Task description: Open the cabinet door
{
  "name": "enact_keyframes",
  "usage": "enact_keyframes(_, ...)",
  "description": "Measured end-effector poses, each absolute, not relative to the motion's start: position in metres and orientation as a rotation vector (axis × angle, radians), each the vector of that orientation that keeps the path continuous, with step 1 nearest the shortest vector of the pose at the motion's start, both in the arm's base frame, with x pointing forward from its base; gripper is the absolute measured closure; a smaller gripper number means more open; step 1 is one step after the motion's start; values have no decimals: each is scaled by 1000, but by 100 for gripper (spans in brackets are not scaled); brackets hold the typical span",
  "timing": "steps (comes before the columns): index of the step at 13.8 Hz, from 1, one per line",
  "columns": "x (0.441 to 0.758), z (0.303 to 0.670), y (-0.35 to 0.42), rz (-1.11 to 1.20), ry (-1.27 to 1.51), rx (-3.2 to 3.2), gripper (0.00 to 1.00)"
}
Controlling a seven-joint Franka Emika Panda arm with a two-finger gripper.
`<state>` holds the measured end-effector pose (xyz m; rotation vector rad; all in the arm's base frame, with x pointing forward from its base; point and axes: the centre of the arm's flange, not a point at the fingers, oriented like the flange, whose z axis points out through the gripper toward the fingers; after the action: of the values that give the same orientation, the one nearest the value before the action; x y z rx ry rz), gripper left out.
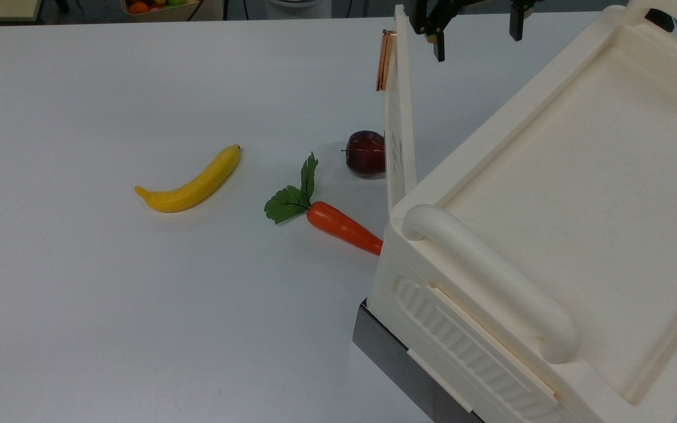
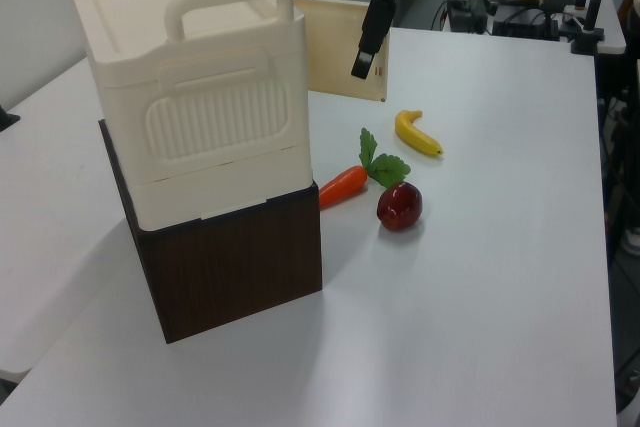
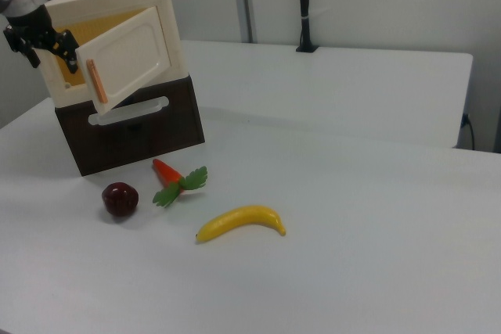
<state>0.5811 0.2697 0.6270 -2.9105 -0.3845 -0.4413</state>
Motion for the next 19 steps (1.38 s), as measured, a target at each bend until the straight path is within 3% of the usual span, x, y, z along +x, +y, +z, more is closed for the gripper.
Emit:
enact_keyframes(8, 611, 601, 182, -351, -185, -3007, 0)
enact_keyframes(19, 624, 563, 67, -104, 48, -3169, 0)
